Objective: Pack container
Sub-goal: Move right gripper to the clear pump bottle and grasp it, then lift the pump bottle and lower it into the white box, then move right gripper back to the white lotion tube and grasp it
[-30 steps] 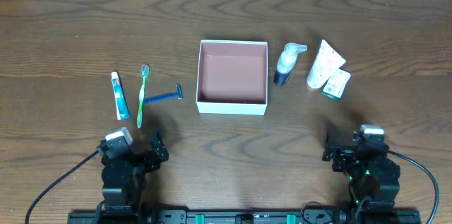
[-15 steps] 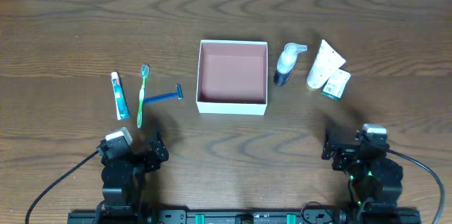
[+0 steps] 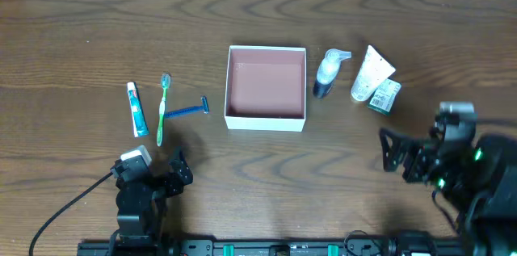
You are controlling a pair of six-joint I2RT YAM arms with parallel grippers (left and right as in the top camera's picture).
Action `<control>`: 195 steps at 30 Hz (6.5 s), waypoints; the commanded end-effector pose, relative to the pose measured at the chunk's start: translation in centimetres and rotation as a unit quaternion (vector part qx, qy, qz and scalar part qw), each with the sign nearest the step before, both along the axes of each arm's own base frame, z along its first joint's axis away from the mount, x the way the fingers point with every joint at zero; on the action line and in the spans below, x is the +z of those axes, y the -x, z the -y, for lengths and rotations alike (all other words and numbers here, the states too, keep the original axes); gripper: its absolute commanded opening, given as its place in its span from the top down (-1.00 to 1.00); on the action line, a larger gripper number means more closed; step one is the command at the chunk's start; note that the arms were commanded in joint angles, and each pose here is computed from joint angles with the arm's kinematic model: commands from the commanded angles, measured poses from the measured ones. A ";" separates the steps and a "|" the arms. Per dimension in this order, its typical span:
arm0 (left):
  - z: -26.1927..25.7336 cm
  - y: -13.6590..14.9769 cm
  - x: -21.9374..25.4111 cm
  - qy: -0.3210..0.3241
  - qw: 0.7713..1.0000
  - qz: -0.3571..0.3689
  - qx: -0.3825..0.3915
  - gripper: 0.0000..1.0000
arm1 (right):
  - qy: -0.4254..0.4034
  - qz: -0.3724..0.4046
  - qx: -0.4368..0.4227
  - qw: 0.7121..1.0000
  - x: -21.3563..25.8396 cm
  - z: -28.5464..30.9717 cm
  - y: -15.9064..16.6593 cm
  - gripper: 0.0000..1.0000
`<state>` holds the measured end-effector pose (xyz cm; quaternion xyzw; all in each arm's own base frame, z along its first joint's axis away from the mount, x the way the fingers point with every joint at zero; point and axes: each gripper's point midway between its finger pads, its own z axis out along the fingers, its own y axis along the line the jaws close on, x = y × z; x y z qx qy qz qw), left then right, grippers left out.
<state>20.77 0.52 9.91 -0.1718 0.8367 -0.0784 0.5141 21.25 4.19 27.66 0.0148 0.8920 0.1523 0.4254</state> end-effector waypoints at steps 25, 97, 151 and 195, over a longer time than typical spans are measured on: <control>0.0 0.0 -0.6 -0.008 1.000 -0.007 -0.005 -0.96 | 0.068 -0.240 -0.059 0.967 -5.5 -10.0 -15.7 -0.98; 0.0 0.0 -0.6 -0.008 1.000 -0.007 -0.005 -0.96 | 0.039 -0.296 -0.189 0.936 -15.8 -9.0 -22.8 -0.07; 0.0 0.0 -0.6 -0.008 1.000 -0.007 -0.005 -0.96 | 0.058 -0.168 0.017 0.984 -13.6 -25.9 -21.1 0.49; 0.0 0.0 -0.6 -0.008 1.000 -0.007 -0.005 -0.96 | 0.137 -0.178 0.014 0.974 -2.9 -2.2 -18.9 -0.89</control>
